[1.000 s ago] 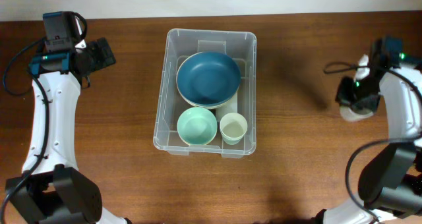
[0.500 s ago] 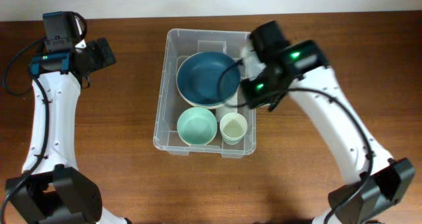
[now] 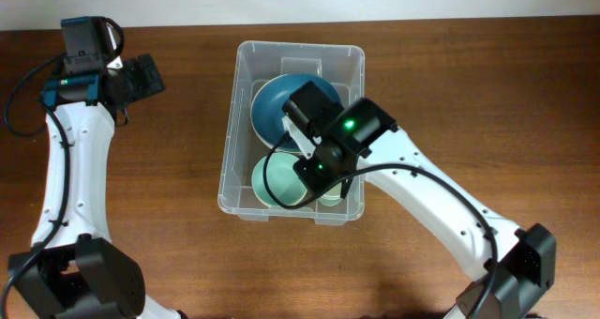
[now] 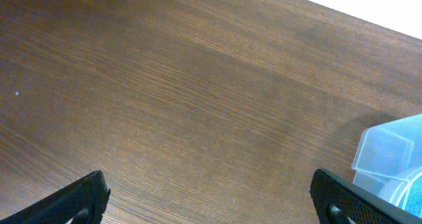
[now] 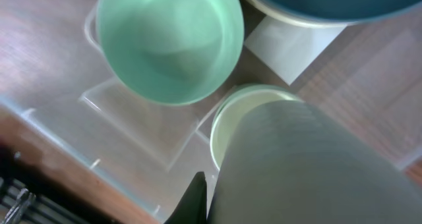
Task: Pack container
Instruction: 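Grasp the last paper cup and carry it over the container, then lower the cup onto the stacked cups and open the right gripper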
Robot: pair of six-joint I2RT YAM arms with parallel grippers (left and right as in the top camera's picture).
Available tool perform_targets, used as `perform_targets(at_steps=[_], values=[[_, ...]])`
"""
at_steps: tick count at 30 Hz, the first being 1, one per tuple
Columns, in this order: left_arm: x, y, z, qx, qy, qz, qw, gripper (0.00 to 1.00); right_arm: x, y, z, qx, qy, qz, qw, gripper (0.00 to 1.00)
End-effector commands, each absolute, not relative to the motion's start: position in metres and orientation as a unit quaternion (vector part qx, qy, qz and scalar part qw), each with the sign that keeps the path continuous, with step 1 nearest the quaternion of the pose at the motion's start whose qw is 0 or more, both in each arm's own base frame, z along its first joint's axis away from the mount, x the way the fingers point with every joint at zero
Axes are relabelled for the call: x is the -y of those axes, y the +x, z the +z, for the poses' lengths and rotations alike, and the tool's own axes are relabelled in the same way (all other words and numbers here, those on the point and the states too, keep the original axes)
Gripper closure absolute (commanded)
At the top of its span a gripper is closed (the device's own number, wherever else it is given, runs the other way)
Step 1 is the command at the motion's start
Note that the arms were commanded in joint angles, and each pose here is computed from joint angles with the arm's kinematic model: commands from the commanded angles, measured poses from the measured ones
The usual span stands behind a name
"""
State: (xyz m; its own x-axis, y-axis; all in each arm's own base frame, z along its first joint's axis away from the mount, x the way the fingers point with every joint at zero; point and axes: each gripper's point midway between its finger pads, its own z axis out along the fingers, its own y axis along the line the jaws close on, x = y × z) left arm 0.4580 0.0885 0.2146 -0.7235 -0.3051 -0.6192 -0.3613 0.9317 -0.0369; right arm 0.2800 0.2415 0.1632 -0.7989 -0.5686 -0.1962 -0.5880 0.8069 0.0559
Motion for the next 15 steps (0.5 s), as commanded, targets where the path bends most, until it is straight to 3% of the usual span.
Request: perform_targets(at_steps=[1,15], values=[[-0.0901,0.4589,0.2266,-0.922,-0.18,0.045,0.339,0.0,-0.2349,0.284,0.1545,-0.95,-0.296,0.037,0.091,0.96],[-0.0901,0.4589,0.2266,-0.922,-0.18,0.045,0.339,0.0,-0.2303,0.2783,0.1524,-0.951,-0.297,0.031,0.077,0.96]])
